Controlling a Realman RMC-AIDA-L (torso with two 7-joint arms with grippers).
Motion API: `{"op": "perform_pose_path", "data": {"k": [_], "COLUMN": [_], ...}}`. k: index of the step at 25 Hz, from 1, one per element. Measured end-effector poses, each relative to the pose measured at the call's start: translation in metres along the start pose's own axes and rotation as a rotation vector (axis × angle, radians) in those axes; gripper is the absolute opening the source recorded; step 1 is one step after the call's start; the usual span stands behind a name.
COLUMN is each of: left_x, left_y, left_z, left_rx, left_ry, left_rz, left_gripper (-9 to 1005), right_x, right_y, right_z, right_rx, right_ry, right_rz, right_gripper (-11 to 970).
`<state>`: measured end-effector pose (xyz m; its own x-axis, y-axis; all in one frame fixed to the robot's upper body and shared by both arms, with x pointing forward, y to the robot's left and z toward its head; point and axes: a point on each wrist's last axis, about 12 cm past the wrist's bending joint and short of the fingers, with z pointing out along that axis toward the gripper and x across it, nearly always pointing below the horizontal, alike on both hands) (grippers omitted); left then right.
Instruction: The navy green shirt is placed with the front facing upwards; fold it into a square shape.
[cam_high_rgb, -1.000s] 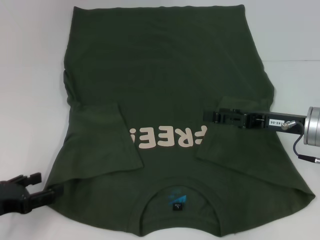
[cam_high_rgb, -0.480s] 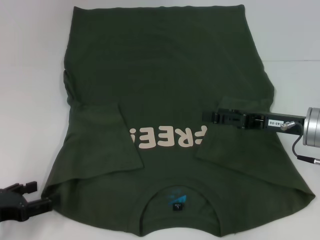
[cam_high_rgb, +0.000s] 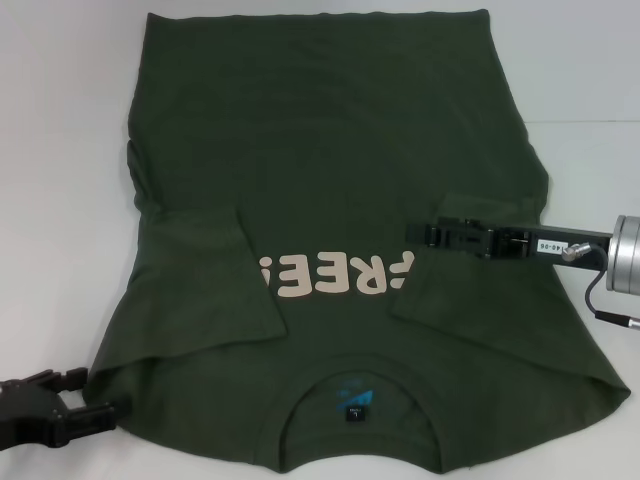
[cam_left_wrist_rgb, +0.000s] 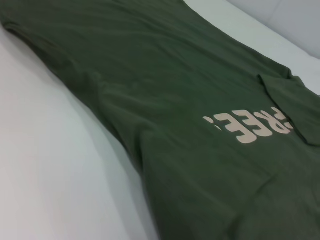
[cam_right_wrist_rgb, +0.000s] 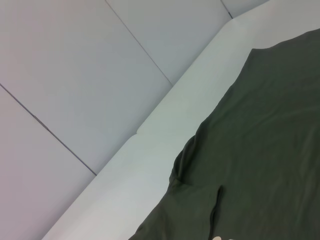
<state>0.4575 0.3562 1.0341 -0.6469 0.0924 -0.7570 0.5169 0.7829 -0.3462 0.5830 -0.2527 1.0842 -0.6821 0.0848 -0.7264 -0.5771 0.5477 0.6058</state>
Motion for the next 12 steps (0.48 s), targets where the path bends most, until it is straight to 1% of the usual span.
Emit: {"op": "perform_pose_path", "data": {"k": [12], "left_x": [-0.008], "left_y": [-0.007], "left_z": [0.012], "left_rx": [0.063], "left_ry": [0.029], "left_rz": [0.035], "left_gripper": [885], "right_x": [0.001], "right_y": [0.000], "right_z": [-0.002], "right_rx": [-0.003], "right_ry": [-0.012], "right_rz": [0.006], "right_gripper": [944]}}
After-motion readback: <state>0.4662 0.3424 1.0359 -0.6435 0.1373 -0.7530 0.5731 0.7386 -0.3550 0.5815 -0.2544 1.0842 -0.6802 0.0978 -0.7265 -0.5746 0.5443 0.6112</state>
